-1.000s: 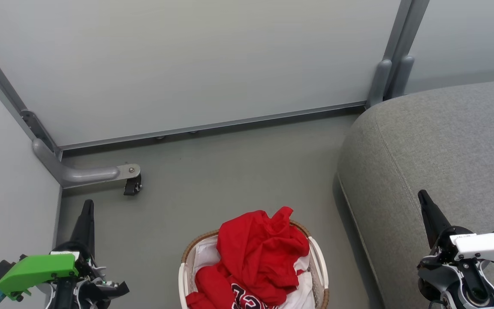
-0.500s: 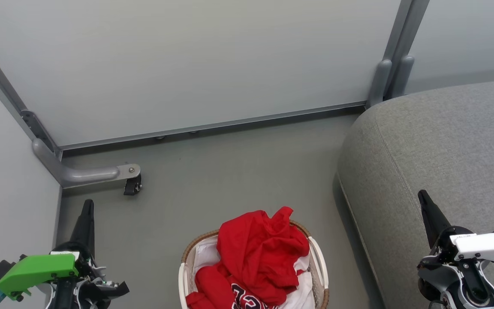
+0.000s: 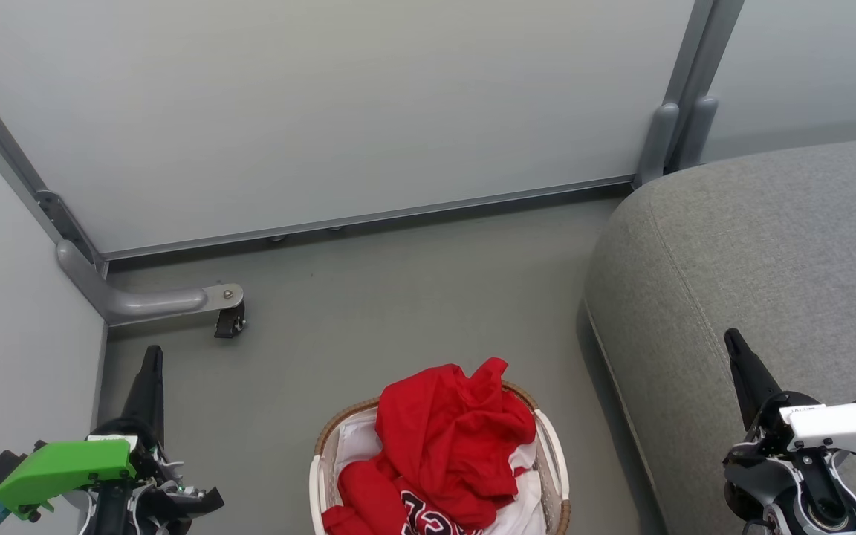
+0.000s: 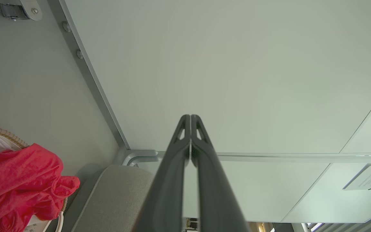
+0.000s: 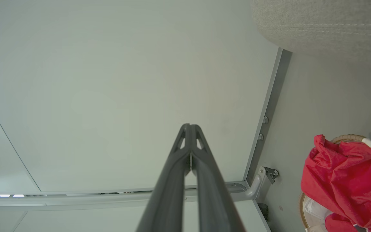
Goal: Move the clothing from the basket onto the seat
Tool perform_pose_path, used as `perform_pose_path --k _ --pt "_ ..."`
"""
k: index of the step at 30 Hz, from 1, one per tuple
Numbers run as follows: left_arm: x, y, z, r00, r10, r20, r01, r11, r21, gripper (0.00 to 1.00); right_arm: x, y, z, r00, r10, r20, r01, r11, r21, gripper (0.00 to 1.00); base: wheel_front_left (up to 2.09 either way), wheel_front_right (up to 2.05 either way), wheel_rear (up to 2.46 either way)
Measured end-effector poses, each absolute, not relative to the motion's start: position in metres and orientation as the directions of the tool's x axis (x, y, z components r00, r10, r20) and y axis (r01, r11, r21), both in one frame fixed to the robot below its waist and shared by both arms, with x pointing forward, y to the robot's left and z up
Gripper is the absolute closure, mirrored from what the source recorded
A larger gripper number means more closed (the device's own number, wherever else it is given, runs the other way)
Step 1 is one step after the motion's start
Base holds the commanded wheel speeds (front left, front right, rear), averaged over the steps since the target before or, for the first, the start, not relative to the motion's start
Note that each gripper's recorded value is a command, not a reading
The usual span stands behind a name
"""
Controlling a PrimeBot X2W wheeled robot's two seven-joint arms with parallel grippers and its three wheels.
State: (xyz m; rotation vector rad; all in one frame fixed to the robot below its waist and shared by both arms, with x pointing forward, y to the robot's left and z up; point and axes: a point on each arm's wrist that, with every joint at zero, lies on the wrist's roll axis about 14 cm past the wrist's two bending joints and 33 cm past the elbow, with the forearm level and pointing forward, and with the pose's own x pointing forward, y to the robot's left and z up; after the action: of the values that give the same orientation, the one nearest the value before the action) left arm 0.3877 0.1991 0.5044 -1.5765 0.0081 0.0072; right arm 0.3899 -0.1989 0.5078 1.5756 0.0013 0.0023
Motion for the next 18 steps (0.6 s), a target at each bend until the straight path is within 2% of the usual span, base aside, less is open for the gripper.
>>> perform_pose_path --k 9,10,11,12,13,14,18 --pt "0.388 0.199 0.504 1.000 -0.001 -0.010 -0.010 -0.006 -1.000 1.00 0.390 -0.199 0.508 1.000 0.002 0.001 -0.001 -0.005 1.000 1.00 0.00 0.00 0.00" --pt "0.388 0.199 0.504 1.000 -0.001 -0.010 -0.010 -0.006 -1.000 0.00 0.390 -0.199 0.508 1.000 0.002 0.001 -0.001 -0.005 1.000 0.00 0.00 0.00 0.00" --pt "0.387 0.199 0.501 1.000 0.000 -0.019 -0.019 -0.008 -1.000 1.00 0.389 -0.198 0.505 1.000 0.002 -0.007 0.007 -0.007 1.000 1.00 0.00 0.00 0.00" --pt "0.386 0.198 0.497 1.000 0.000 -0.031 -0.031 -0.010 -0.999 0.00 0.388 -0.198 0.502 1.000 0.003 -0.017 0.017 -0.010 1.000 0.00 0.00 0.00 0.00" --pt "0.383 0.198 0.491 0.999 0.000 -0.049 -0.049 -0.014 -0.999 1.00 0.387 -0.196 0.497 0.999 0.004 -0.032 0.032 -0.015 0.999 1.00 0.00 0.00 0.00" --pt "0.380 0.197 0.485 0.998 0.000 -0.067 -0.067 -0.017 -0.998 0.00 0.384 -0.195 0.491 0.999 0.004 -0.048 0.048 -0.019 0.999 0.00 0.00 0.00 0.00" --pt "0.373 0.194 0.472 0.994 -0.001 -0.107 -0.107 -0.017 -0.994 0.00 0.379 -0.193 0.479 0.997 0.000 -0.083 0.083 -0.023 0.996 0.00 0.00 0.00 0.00"
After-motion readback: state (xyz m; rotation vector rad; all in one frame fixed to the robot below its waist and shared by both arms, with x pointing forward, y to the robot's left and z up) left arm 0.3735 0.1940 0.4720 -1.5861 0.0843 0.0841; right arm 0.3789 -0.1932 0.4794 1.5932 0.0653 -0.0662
